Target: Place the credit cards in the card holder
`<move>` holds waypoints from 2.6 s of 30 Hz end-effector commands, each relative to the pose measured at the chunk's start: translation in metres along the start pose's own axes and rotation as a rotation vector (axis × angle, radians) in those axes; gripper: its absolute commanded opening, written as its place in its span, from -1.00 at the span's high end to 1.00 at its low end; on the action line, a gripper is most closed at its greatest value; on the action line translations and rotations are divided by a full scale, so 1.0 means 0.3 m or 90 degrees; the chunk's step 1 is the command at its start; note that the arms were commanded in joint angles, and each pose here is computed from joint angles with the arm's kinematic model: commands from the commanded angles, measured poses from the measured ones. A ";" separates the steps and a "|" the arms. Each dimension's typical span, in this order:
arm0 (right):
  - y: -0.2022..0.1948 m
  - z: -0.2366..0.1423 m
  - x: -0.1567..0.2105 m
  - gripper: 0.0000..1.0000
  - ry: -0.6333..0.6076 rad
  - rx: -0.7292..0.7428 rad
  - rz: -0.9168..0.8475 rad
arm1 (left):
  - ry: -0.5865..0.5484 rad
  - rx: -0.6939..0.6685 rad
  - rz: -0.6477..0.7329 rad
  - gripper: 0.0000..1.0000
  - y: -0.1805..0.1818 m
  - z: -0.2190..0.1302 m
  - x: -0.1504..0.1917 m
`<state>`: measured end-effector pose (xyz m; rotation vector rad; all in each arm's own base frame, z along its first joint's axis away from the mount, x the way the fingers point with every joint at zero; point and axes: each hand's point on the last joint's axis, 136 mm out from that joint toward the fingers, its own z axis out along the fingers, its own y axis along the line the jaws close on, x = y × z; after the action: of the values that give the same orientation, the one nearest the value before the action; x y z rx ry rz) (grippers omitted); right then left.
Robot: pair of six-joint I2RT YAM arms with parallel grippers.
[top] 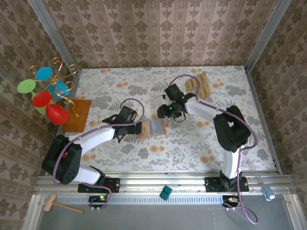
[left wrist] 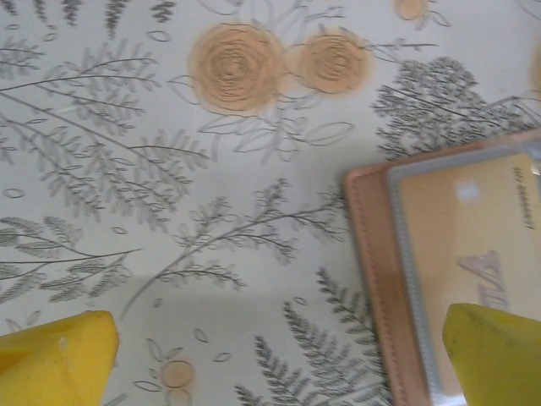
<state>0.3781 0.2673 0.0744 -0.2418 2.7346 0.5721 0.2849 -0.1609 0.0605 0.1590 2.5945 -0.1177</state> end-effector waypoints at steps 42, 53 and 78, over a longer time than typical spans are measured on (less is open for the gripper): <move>0.128 0.186 0.136 0.38 0.091 -0.059 0.004 | -0.013 0.053 0.031 -1.00 -0.202 0.033 0.034; 0.124 0.189 0.141 0.39 0.093 -0.058 0.009 | -0.011 0.039 0.058 -1.00 -0.207 0.086 0.090; 0.164 0.202 0.145 0.38 0.098 -0.069 0.006 | -0.074 0.088 0.064 -1.00 -0.241 0.053 0.060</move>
<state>0.3447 0.3237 0.0281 -0.3054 2.8432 0.7070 0.2669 -0.2295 0.0334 0.2981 2.5002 -0.2493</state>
